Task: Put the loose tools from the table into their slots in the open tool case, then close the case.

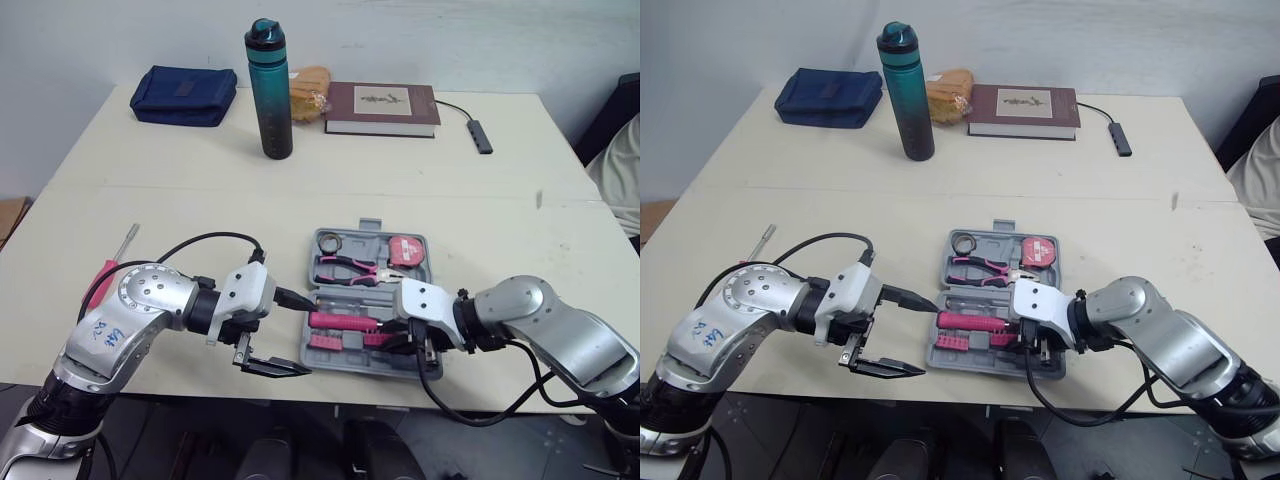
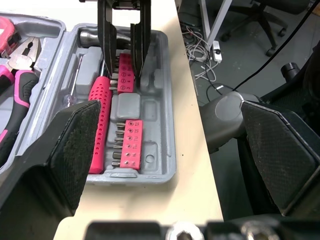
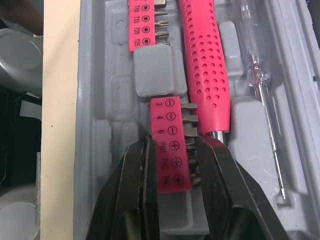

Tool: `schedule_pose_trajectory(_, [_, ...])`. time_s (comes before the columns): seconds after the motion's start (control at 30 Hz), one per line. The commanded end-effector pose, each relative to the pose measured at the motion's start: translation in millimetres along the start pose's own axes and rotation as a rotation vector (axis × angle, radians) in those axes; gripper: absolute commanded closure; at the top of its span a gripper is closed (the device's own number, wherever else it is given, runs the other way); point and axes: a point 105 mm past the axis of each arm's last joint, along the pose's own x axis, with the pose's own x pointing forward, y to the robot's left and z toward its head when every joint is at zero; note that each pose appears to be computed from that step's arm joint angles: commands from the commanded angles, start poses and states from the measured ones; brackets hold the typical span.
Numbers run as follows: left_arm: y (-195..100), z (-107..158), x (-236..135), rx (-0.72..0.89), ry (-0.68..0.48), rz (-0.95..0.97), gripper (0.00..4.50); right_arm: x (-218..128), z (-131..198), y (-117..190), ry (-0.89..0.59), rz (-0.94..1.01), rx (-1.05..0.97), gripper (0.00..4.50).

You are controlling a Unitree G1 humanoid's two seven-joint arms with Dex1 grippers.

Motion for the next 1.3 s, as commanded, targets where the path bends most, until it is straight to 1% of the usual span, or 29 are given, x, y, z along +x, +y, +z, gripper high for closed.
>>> schedule_pose_trajectory(0.03, [-1.0,3.4,1.7,0.026,-0.002,-0.01,0.0,-2.2,4.7,9.5,-0.01,0.041,-0.016,3.78])
schedule_pose_trajectory(0.43, [-0.4,3.3,4.9,0.034,-0.003,-0.019,0.0,-10.9,9.2,13.1,-0.02,0.043,-0.02,3.78])
schedule_pose_trajectory(0.7, [1.5,5.0,7.7,0.045,-0.006,-0.025,0.0,-0.6,4.2,17.1,-0.017,0.053,0.01,3.78])
schedule_pose_trajectory(0.9, [1.9,5.6,7.6,0.045,-0.007,-0.024,0.0,2.3,3.4,10.4,-0.016,0.02,0.025,3.78])
schedule_pose_trajectory(1.17, [0.5,6.2,9.1,0.044,-0.013,-0.027,0.0,-5.3,2.1,6.8,0.0,0.014,0.021,3.78])
schedule_pose_trajectory(1.3, [-0.1,5.6,10.1,0.042,-0.015,-0.028,0.0,-1.5,0.7,7.7,-0.006,0.022,0.031,3.78])
